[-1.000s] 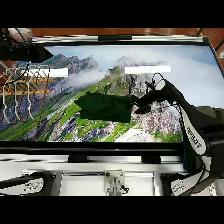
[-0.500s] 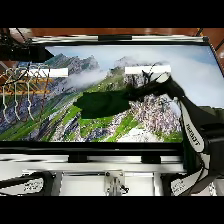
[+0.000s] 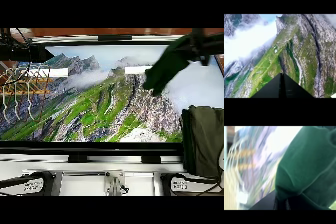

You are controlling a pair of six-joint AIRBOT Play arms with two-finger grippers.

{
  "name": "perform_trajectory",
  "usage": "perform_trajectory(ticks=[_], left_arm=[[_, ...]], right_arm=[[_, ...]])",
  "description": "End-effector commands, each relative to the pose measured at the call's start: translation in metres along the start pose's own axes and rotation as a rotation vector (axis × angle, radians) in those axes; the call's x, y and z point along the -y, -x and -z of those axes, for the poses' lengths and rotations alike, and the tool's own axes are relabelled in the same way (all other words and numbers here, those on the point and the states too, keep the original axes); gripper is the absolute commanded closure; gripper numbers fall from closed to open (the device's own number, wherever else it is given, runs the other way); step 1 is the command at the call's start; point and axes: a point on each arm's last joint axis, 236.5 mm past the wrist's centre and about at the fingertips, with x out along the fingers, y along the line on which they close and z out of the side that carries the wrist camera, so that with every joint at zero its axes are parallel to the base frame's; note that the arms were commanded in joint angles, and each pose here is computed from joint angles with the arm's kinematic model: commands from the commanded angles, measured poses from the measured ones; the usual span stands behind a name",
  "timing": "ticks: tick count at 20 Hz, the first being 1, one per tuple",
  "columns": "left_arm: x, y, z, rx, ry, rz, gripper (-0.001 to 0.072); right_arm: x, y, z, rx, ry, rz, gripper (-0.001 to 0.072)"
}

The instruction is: Fold the shirts.

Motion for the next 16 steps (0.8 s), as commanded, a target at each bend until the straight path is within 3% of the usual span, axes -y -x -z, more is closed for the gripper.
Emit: perform_trajectory(ticks=[1,7,16], left_arm=[[0.0,0.0,0.001,-0.003,0.0,0.001,0.0674],[0.001,0.0,0.002,-0.009,0.0,0.003,0.0674],[0.002,0.0,0.002,-0.009,0.004,0.007,0.0674]], right_arm=[[0.034,0.081,-0.013,0.134,-0.058,0.113,0.0642],[0.098,0.144,-0.031,0.265,-0.123,0.226,0.0642],[0.111,0.161,-0.03,0.285,-0.13,0.245,0.0643]])
